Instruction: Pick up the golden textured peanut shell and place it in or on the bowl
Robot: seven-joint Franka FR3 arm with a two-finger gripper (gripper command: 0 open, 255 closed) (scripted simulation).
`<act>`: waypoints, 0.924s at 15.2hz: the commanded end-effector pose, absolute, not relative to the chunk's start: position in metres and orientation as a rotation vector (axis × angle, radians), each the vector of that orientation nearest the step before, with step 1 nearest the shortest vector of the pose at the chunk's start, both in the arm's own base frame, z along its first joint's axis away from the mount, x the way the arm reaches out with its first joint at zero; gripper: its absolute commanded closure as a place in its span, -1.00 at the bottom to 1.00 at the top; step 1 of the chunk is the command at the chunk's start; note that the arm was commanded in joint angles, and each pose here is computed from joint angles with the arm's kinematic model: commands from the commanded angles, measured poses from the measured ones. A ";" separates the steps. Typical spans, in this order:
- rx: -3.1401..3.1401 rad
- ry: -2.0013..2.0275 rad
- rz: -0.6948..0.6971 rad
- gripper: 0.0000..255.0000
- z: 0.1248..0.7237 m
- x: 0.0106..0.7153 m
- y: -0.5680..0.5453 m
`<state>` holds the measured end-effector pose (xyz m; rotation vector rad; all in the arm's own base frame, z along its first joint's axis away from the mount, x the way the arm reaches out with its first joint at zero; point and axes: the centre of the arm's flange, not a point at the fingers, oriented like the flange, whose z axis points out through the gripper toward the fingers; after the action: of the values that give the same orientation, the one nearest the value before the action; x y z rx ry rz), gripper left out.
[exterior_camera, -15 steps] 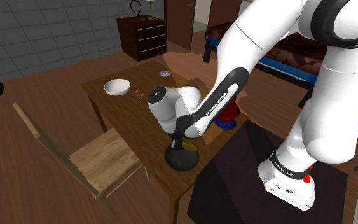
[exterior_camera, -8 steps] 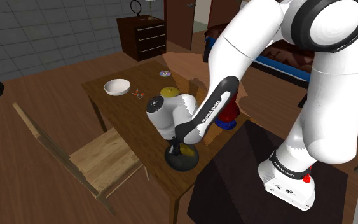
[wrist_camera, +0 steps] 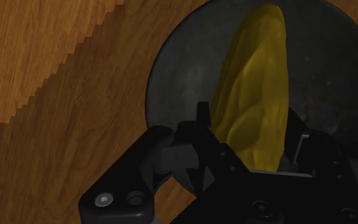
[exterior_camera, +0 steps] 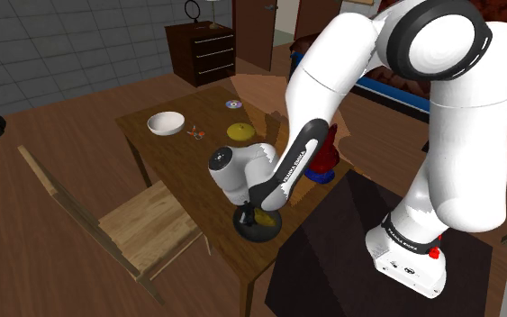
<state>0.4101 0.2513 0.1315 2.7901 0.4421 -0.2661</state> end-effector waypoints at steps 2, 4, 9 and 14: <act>2.790 0.442 -0.265 1.00 0.131 0.410 0.252; 2.790 0.442 -0.265 1.00 0.131 0.410 0.252; 2.790 0.442 -0.265 -1.00 0.131 0.410 0.252; 2.790 0.442 -0.265 -1.00 0.168 0.415 0.264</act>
<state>0.4161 0.2596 0.1565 2.7904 0.4423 -0.2639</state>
